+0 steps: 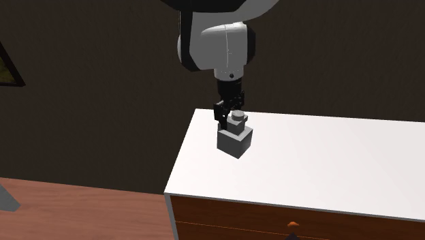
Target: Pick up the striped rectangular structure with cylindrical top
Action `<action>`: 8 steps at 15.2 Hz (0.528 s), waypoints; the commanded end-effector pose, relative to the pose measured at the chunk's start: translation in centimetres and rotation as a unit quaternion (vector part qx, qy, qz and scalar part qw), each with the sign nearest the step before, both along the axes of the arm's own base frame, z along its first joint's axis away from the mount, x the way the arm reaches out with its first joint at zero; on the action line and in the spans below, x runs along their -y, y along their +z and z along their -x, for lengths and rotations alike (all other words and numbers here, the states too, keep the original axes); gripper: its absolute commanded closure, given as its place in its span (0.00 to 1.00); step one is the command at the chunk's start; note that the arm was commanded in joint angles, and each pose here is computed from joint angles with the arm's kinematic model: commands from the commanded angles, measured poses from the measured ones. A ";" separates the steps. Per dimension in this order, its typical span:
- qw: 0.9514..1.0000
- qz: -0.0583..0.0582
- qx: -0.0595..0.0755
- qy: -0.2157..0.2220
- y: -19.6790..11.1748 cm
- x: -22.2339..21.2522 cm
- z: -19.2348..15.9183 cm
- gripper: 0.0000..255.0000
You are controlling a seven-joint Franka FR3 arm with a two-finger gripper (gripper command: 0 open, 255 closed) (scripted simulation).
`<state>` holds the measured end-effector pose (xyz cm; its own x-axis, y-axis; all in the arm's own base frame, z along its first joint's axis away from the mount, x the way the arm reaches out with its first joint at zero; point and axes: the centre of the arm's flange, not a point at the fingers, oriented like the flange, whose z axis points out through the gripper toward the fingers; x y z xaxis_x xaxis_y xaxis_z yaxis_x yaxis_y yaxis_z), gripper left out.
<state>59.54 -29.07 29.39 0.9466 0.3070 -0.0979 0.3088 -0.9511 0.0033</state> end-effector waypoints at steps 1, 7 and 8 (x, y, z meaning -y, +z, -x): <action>1.000 0.000 -0.001 0.000 -0.1 0.0 0.0 1.00; 1.000 0.000 -0.001 0.000 2.1 0.1 0.0 1.00; 1.000 0.000 -0.001 0.000 2.6 0.1 0.0 1.00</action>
